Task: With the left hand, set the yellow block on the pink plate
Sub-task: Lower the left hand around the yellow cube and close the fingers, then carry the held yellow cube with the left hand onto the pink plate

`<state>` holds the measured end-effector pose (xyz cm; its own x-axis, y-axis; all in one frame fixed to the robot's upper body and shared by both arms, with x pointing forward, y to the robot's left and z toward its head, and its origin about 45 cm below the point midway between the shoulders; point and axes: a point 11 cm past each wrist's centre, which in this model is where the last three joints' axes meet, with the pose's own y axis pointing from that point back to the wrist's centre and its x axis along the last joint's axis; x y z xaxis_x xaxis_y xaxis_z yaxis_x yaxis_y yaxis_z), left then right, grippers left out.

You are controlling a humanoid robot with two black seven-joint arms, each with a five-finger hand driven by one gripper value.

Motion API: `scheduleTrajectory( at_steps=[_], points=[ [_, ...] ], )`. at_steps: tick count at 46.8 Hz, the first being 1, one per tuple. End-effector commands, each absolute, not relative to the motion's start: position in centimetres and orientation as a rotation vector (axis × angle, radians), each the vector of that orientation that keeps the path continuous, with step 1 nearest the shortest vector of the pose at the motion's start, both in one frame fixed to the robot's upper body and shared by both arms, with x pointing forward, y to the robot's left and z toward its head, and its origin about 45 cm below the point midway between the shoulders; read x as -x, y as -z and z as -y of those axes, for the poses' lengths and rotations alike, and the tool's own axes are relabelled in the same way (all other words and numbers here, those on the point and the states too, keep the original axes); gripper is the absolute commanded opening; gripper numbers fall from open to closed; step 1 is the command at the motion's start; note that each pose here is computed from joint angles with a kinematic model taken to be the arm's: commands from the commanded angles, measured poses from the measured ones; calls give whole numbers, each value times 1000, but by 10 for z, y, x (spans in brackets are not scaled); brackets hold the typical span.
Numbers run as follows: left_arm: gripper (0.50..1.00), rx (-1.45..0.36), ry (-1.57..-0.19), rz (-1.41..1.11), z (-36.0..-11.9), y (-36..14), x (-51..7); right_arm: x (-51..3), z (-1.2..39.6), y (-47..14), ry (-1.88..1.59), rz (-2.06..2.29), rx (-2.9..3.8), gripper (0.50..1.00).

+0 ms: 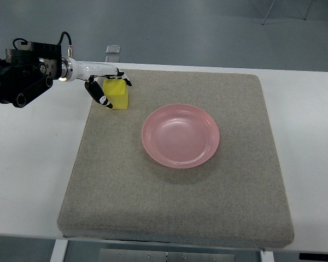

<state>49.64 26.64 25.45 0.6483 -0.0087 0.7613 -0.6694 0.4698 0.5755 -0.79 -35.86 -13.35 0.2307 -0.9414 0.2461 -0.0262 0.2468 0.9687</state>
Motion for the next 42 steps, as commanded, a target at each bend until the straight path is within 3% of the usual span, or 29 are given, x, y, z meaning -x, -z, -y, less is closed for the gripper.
scheduleTrajectory(
  at_steps=[1, 13, 17, 27, 42],
  points=[
    [786, -1011, -460, 783, -265, -254, -497, 8, 359, 134, 858, 1143, -1124, 924],
    [630, -1010, -477, 792, -265, -257, -499, 8, 359, 134, 858, 1143, -1124, 924],
    [617, -1003, -499, 819, -266, -260, -501, 8, 359, 134, 858, 1143, -1124, 924],
    [500, -997, -513, 833, -265, -265, -504, 8, 359, 134, 858, 1143, -1124, 924],
    [500, -966, -525, 849, -258, -272, -506, 8, 359, 134, 858, 1143, -1124, 924]
  ],
)
